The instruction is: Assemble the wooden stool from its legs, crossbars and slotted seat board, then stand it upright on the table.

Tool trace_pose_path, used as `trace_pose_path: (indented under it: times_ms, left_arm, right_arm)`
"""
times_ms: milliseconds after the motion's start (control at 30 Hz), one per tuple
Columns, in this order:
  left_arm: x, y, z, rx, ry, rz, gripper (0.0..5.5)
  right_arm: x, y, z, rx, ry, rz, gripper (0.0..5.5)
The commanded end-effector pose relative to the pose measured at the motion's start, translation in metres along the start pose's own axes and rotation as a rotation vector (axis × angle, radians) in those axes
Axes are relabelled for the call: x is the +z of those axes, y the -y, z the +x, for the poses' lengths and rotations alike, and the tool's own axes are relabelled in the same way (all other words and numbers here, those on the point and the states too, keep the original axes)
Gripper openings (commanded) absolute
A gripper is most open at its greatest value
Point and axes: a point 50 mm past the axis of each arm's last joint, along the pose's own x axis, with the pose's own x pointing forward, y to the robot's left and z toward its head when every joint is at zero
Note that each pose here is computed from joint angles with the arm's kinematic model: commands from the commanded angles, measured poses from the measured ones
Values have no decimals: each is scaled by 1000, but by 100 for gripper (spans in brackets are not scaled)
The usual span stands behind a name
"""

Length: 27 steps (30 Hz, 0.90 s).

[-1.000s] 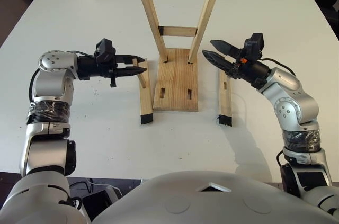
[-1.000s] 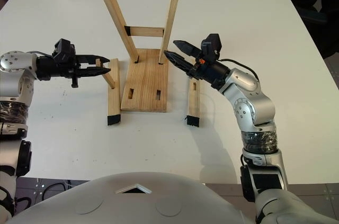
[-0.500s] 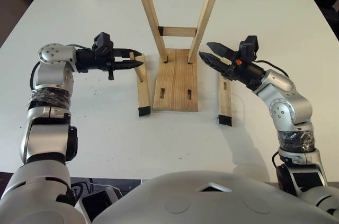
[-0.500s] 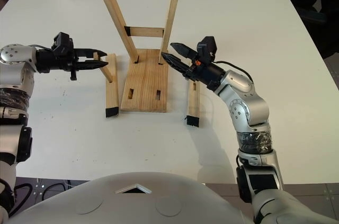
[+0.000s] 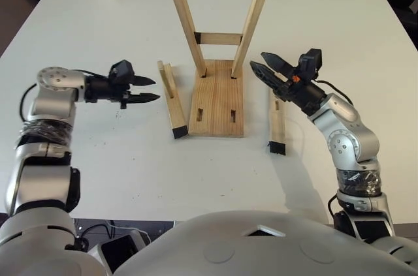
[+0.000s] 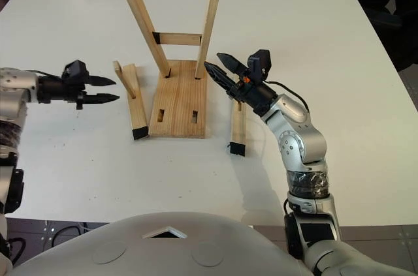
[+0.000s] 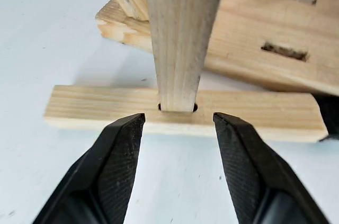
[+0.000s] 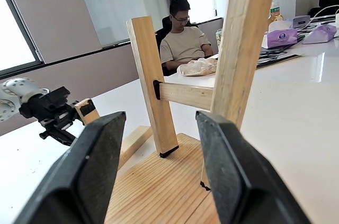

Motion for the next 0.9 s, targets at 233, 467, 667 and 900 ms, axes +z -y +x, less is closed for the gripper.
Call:
trace_pose_path:
  times_ms: [233,467,667,900]
  left_arm:
    - [-16,2,-22,807,185,-380,242]
    - [81,6,-2,1297,856,-659,242]
    - [138,42,34,1169,984,-714,242]
    - [125,35,52,1227,797,-786,242]
  right_arm:
    - [-6,-3,-8,-64,13,12,243]
    - [3,8,-6,-75,-8,3,243]
    - [8,13,-1,-56,-39,-19,243]
    - [8,15,7,-127,20,2,243]
